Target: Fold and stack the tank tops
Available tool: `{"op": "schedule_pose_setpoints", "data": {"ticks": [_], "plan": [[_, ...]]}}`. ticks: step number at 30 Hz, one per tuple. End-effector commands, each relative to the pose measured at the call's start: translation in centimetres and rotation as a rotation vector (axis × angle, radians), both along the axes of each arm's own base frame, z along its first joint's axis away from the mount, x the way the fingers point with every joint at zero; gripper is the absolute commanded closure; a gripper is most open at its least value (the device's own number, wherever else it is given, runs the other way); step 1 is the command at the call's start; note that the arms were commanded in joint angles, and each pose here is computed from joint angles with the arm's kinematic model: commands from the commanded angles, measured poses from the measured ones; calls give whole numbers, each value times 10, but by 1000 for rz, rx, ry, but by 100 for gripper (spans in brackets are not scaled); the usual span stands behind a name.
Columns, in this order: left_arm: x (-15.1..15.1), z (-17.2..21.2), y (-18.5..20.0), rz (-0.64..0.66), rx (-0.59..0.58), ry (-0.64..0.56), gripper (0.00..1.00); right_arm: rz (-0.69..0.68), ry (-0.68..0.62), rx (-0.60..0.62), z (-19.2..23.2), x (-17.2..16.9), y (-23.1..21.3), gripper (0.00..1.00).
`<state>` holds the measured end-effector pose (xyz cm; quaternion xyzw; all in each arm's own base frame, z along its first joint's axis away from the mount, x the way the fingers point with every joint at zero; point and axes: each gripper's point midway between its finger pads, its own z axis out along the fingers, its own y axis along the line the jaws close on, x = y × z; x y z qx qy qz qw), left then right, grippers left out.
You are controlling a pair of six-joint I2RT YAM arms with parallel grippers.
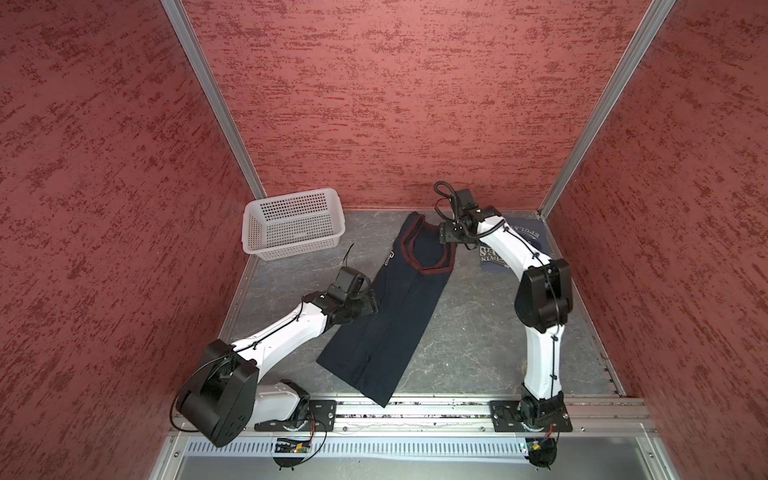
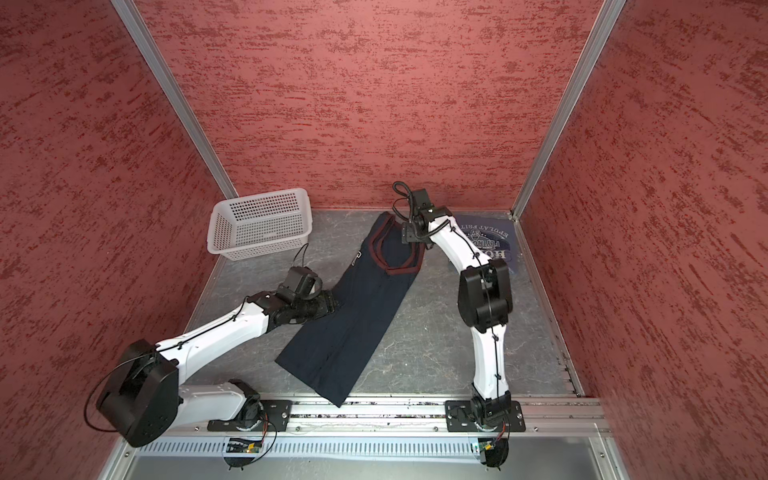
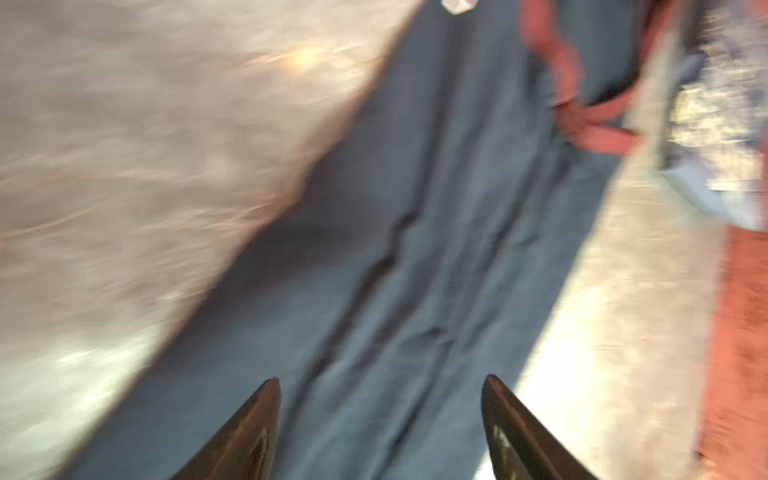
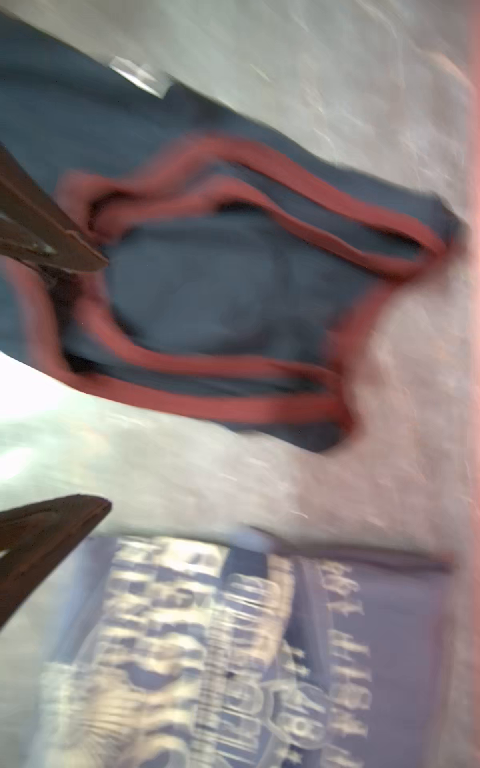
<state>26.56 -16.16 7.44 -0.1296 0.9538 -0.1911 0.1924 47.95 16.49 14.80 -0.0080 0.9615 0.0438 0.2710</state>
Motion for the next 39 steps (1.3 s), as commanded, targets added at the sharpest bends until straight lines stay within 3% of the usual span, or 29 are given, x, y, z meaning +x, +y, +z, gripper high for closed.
{"op": "schedule_pose_setpoints", "data": {"ticks": [1, 6, 10, 15, 20, 24, 28, 33, 39], "plan": [[-26, -22, 24, -28, 76, 82, 26, 57, 16, 122, -17, -41, 42, 24], [-45, -42, 33, -32, 97, 150, 30, 123, 120, 170, -64, -100, 79, 34], [-58, -56, 34, -30, 90, 196, 32, 114, 182, 134, -99, -109, 75, 38], [-82, -70, 21, -43, 81, 241, 34, 109, 201, 80, -124, -87, 69, 41], [-108, -77, -15, -75, 36, 246, 34, 96, 192, 40, -138, -46, 62, 42], [-117, -70, -54, -129, -7, 215, 34, 77, 147, 15, -122, -21, 55, 39], [-118, -50, -75, -168, 9, 167, 29, 53, 103, -15, -88, -24, 41, 31], [-122, -23, -60, -133, 19, 135, 26, 27, 101, 77, -59, -88, 23, 29], [-149, -17, -20, -81, 50, 184, 25, 11, 201, 221, -73, -211, 11, 32]]}}
